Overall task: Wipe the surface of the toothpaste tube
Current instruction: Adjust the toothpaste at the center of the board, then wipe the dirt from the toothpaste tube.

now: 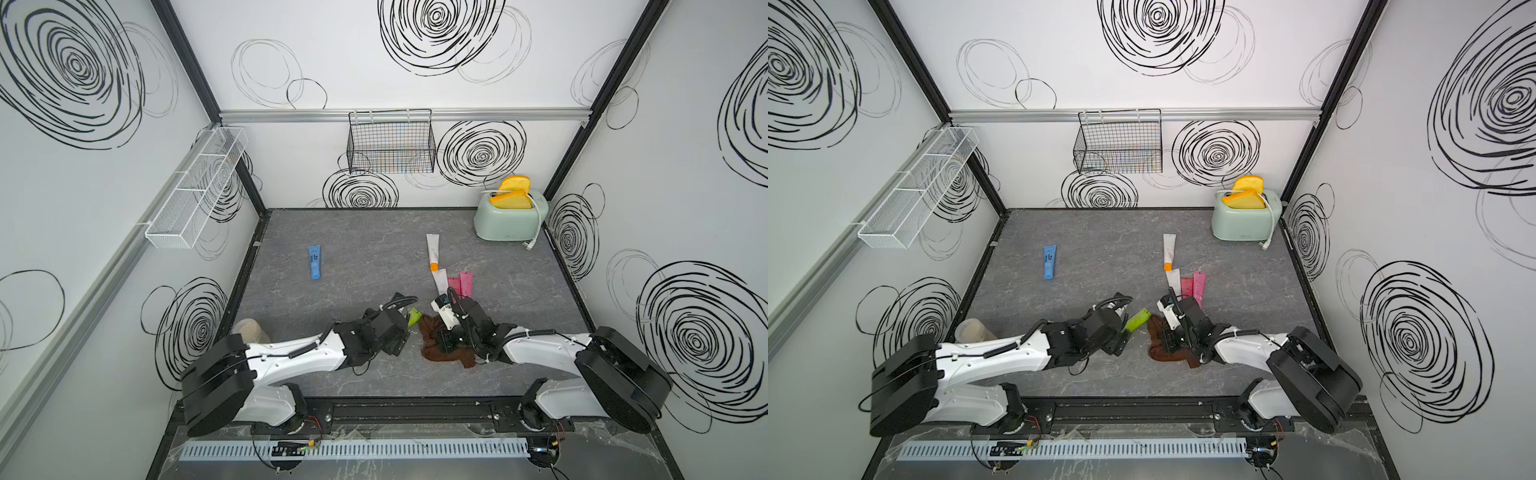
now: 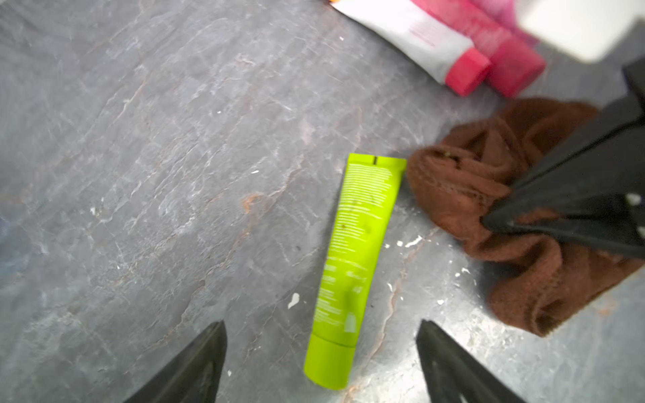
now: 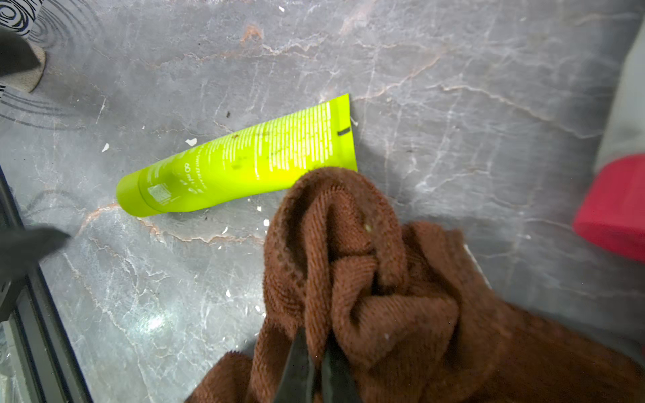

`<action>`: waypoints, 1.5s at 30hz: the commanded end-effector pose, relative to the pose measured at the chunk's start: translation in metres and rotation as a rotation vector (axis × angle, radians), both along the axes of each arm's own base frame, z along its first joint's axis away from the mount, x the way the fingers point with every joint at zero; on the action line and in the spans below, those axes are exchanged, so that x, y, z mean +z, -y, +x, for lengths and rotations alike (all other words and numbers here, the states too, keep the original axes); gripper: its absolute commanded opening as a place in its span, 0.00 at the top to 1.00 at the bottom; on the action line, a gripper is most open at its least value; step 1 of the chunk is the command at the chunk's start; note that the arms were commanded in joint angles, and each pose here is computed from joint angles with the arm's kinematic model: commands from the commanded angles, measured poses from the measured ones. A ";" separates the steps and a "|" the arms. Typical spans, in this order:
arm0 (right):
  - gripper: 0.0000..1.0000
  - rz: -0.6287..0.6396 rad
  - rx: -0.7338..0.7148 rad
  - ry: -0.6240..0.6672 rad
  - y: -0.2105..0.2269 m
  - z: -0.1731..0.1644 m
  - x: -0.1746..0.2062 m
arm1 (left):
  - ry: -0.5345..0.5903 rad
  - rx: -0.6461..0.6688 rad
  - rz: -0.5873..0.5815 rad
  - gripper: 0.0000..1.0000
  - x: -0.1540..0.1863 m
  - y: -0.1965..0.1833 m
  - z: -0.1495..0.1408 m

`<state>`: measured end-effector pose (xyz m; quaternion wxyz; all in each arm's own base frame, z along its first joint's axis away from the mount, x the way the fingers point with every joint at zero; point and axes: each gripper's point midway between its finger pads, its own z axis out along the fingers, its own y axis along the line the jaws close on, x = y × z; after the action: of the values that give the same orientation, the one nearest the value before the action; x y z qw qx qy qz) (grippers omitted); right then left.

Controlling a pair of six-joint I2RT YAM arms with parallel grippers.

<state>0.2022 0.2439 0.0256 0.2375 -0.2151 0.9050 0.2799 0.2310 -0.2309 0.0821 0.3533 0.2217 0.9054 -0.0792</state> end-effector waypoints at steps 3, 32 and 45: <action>1.00 0.008 -0.012 0.004 0.003 -0.001 0.003 | -0.125 0.031 -0.178 0.11 -0.016 -0.015 -0.008; 1.00 0.193 0.078 0.061 -0.031 0.017 0.082 | -0.220 -0.153 -0.034 0.68 -0.060 0.015 -0.026; 1.00 -0.080 0.057 -0.064 -0.038 0.056 -0.001 | -0.197 -0.205 -0.045 0.88 -0.054 0.024 -0.033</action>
<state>0.2545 0.2885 0.0346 0.1996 -0.2349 0.9080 0.2837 0.1947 -0.2451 0.0181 0.2395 0.2881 0.9163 -0.1415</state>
